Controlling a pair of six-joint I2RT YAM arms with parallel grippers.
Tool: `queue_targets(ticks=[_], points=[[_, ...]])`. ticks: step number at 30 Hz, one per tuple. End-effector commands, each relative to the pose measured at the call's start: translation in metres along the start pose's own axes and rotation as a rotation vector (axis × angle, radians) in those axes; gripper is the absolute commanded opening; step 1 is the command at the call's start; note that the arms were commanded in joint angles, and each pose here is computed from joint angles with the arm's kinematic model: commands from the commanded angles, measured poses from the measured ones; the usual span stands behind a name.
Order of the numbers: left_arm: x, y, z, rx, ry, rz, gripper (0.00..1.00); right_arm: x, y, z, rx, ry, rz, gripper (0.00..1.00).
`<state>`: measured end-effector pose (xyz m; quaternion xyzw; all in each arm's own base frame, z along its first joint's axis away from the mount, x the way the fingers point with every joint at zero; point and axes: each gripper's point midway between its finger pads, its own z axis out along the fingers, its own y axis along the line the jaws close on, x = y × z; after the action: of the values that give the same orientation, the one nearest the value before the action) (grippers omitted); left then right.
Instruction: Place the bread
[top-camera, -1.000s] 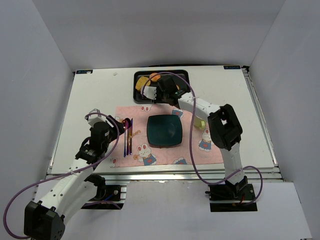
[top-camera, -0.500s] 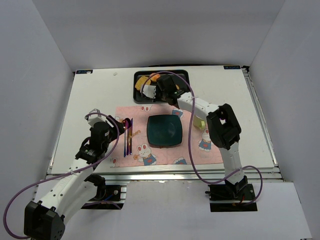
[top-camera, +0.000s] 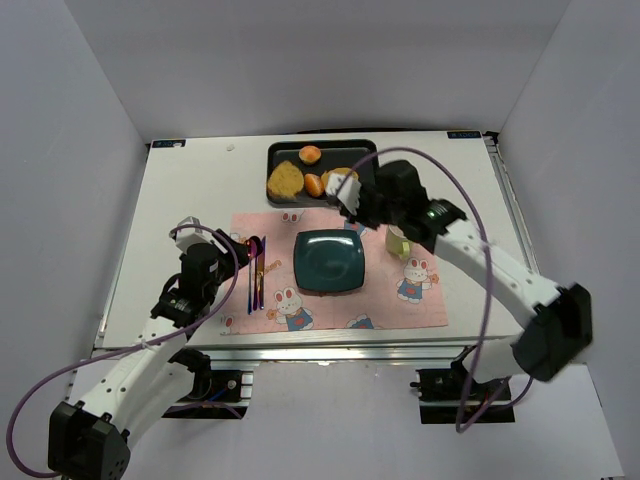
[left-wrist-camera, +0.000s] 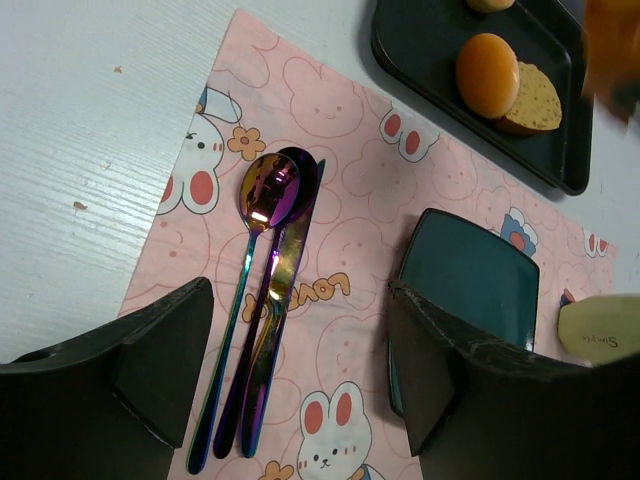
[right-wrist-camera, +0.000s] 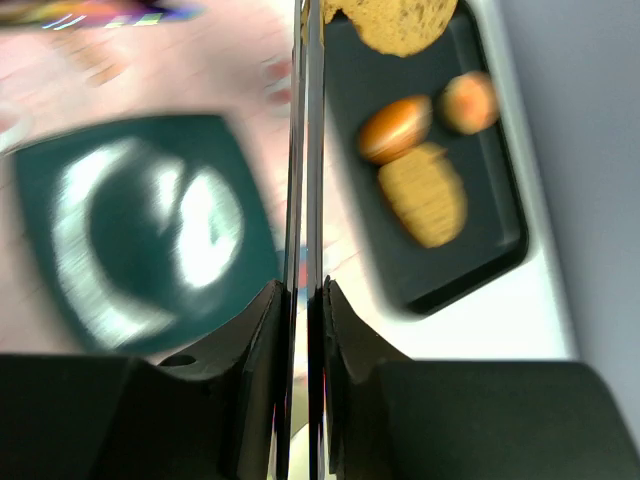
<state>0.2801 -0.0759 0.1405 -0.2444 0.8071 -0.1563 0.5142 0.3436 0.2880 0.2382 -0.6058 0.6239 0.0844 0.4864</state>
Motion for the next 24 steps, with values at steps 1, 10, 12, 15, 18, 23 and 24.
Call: queue_targets(ticks=[1,10,12,15,18,23,24], points=[[-0.016,-0.014,-0.001,0.033,-0.04,-0.019,0.8,0.034,0.071,-0.034,-0.2,0.03,0.083,0.03],[-0.014,-0.018,0.002,0.049,-0.026,-0.022,0.79,0.109,0.131,-0.076,-0.215,0.141,0.086,0.04],[-0.014,-0.02,0.002,0.053,-0.027,-0.024,0.8,0.114,0.136,-0.078,-0.223,0.154,0.091,0.09],[-0.015,-0.02,0.001,0.055,-0.027,-0.028,0.8,0.121,0.143,-0.08,-0.237,0.168,0.097,0.28],[-0.015,-0.021,0.001,0.058,-0.03,-0.032,0.79,0.118,0.143,-0.084,-0.241,0.156,0.092,0.39],[-0.016,-0.023,0.001,0.065,-0.031,-0.035,0.79,0.097,0.137,-0.092,-0.236,0.095,0.091,0.4],[-0.016,-0.023,0.001,0.067,-0.029,-0.035,0.79,0.088,0.132,-0.095,-0.223,0.072,0.088,0.4]])
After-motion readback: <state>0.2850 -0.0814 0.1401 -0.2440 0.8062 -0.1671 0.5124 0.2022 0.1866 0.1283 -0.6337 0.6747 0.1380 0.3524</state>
